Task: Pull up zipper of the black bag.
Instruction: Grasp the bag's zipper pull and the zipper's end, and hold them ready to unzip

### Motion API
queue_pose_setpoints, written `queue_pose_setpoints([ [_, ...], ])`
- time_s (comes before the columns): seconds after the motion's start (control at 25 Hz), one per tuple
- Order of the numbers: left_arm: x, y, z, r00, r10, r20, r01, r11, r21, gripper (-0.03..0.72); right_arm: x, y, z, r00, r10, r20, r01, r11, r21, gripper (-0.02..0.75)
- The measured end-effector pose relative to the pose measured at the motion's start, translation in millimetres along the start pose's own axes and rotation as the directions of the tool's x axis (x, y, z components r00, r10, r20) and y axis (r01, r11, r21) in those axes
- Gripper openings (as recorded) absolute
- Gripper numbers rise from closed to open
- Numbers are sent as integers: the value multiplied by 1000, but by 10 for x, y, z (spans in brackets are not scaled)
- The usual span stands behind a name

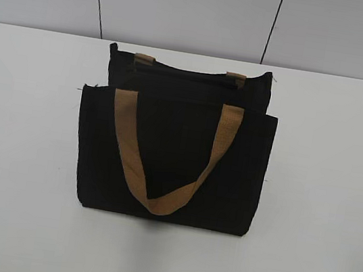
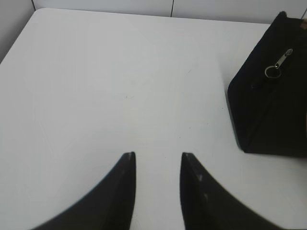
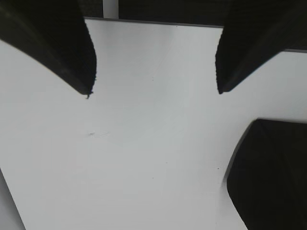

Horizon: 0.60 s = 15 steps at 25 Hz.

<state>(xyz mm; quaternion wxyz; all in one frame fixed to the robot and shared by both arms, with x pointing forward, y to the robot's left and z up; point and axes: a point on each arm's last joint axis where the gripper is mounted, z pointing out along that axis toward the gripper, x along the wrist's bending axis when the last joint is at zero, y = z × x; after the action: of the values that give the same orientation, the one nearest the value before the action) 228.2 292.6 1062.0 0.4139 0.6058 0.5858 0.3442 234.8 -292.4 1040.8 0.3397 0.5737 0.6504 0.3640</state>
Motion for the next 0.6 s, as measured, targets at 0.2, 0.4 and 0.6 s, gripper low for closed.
queue_pose_setpoints([
  [0.2,-4,63,-39,1000,2,0,-2,999,-51,350,0,0,0,1000,0,0,0,1000,0,587],
  [0.4,12,278,-101,1000,12,-25,-19,961,-275,631,0,0,0,1000,0,0,0,1000,0,587],
  [0.6,46,541,30,999,12,-51,-35,876,-480,557,0,0,0,1000,0,0,0,1000,0,587],
])
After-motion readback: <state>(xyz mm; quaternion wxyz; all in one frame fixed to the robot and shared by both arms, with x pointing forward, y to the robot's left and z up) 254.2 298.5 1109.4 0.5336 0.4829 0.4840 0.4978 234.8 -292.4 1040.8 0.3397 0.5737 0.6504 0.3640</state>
